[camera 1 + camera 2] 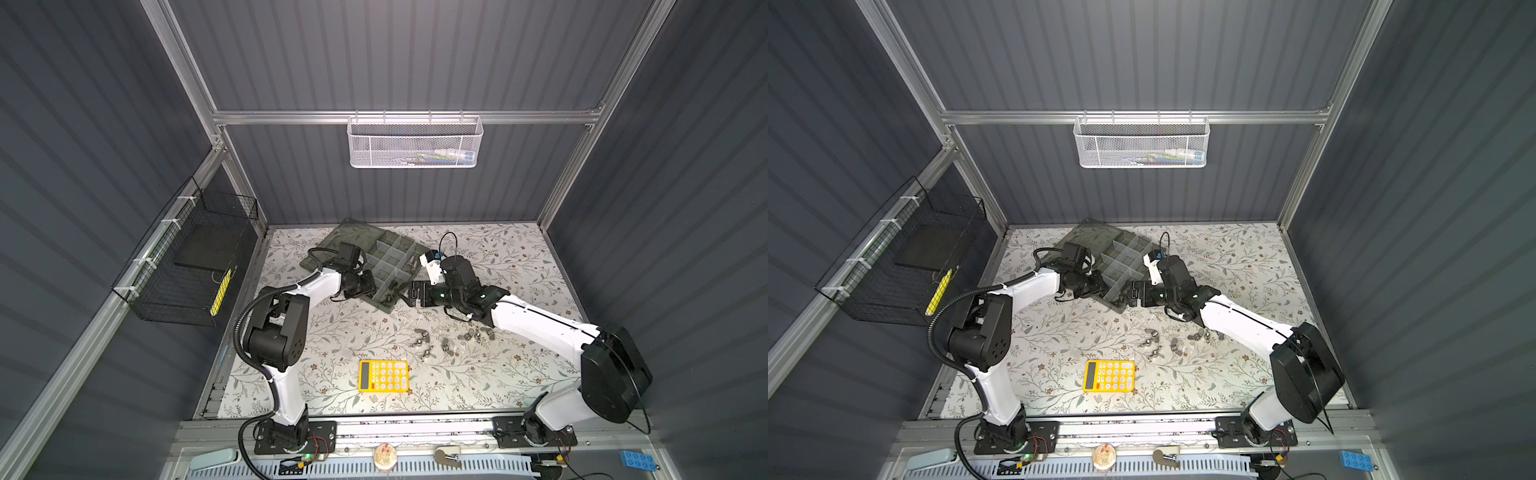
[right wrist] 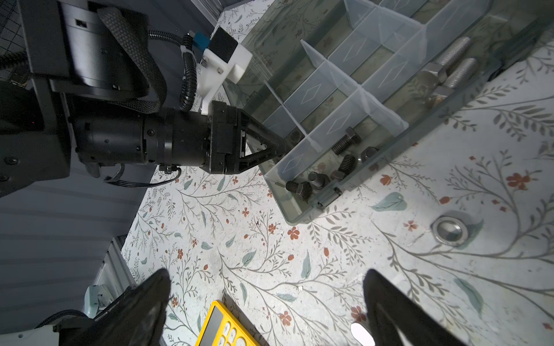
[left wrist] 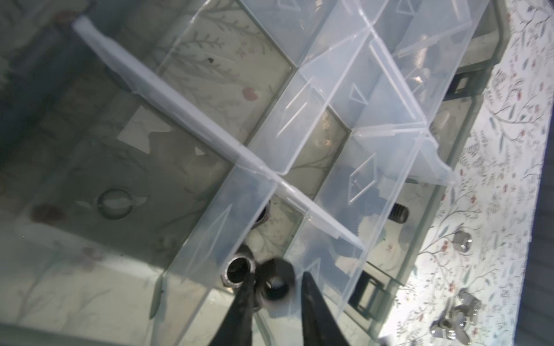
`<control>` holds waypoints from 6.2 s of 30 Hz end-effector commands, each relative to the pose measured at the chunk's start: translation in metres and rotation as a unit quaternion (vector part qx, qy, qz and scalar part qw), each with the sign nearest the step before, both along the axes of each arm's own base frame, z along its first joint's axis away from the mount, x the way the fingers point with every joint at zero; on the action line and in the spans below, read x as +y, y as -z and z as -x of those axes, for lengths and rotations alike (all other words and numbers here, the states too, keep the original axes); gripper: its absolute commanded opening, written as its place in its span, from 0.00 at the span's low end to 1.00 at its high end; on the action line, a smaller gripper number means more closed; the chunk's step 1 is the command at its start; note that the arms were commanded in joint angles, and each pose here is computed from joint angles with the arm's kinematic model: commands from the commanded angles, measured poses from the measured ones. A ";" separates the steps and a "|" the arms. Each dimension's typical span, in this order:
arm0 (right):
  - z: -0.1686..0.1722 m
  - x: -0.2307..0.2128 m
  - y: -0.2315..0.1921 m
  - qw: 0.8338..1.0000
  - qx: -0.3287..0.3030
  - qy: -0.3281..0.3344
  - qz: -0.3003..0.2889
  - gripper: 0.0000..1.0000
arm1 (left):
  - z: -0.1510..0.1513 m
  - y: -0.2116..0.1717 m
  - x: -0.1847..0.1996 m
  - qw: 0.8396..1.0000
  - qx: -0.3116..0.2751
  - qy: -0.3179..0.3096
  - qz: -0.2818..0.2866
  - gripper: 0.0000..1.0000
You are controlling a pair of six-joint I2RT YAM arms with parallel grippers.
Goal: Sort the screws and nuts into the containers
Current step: 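Open the left gripper to drop the black nut into the compartment, then withdraw the left gripper while the right gripper lowers onto a silver hex nut, then close the right gripper on the silver hex nut and lift it, then carry the silver nut over an organizer compartment with the right gripper and release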
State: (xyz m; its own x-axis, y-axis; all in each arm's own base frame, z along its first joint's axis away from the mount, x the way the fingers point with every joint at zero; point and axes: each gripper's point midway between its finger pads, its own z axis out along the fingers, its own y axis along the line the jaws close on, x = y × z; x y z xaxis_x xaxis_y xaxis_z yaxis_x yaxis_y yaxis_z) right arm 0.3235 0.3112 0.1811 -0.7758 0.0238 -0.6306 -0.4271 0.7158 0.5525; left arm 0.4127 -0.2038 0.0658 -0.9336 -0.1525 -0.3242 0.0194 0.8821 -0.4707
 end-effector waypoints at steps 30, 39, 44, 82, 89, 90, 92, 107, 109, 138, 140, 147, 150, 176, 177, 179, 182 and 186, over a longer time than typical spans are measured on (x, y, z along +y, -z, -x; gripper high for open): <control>-0.005 -0.080 0.011 0.986 0.023 0.109 0.123 0.99 | 0.051 -0.102 -0.018 0.994 -0.096 0.053 0.014 1.00; -0.013 -0.140 0.041 0.962 0.086 0.177 0.189 0.99 | 0.085 -0.121 -0.088 0.983 -0.133 0.116 0.052 1.00; -0.016 -0.170 0.066 0.948 0.135 0.200 0.208 0.99 | 0.104 -0.117 -0.130 0.976 -0.134 0.158 0.068 1.00; -0.048 -0.206 0.163 0.908 0.253 0.199 0.270 0.53 | 0.116 -0.080 -0.188 0.969 -0.101 0.220 0.057 1.00; -0.052 -0.204 0.167 0.903 0.261 0.197 0.278 0.47 | 0.116 -0.080 -0.185 0.969 -0.103 0.219 0.053 1.00; -0.053 -0.203 0.167 0.903 0.261 0.197 0.279 0.46 | 0.116 -0.080 -0.185 0.969 -0.103 0.218 0.052 1.00; -0.052 -0.202 0.168 0.900 0.267 0.197 0.283 0.43 | 0.116 -0.079 -0.185 0.969 -0.103 0.219 0.051 1.00; -0.044 -0.194 0.177 0.888 0.278 0.190 0.313 0.22 | 0.120 -0.078 -0.177 0.969 -0.106 0.216 0.045 1.00; -0.045 -0.191 0.173 0.891 0.275 0.190 0.307 0.21 | 0.120 -0.079 -0.174 0.970 -0.108 0.214 0.043 1.00; -0.097 -0.044 0.034 0.978 0.171 0.101 0.064 0.21 | 0.065 -0.111 -0.066 0.988 -0.094 0.091 0.080 1.00; -0.106 -0.030 0.028 0.980 0.165 0.097 0.051 0.21 | 0.061 -0.110 -0.056 0.989 -0.082 0.079 0.097 1.00; -0.126 0.027 0.011 0.986 0.156 0.057 -0.005 0.22 | 0.048 -0.106 -0.021 0.988 -0.061 0.029 0.139 1.00; -0.132 0.046 0.013 0.986 0.160 0.045 -0.022 0.22 | 0.046 -0.103 -0.011 0.987 -0.050 0.015 0.155 1.00; -0.150 0.106 0.103 0.976 0.215 0.037 -0.031 0.29 | 0.065 -0.085 0.019 0.986 -0.020 -0.004 0.166 1.00; -0.149 0.105 0.105 0.975 0.216 0.037 -0.029 0.29 | 0.065 -0.085 0.019 0.986 -0.020 -0.005 0.166 1.00; -0.147 0.105 0.109 0.975 0.219 0.037 -0.022 0.31 | 0.066 -0.085 0.019 0.986 -0.020 -0.004 0.164 1.00; -0.145 0.101 0.114 0.974 0.221 0.038 -0.015 0.34 | 0.068 -0.085 0.021 0.987 -0.020 -0.002 0.157 1.00; -0.144 0.100 0.113 0.975 0.220 0.036 -0.010 0.38 | 0.070 -0.086 0.022 0.988 -0.020 -0.002 0.154 1.00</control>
State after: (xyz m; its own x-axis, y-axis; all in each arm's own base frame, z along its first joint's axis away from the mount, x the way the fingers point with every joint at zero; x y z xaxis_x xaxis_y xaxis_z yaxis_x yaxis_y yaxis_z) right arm 0.4711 0.4130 0.0794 -0.9637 0.1146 -0.2410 -0.0937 0.7003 0.7077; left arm 0.3503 -0.1853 0.1486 -0.9183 -0.2702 -0.2895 0.0256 0.6890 -0.7243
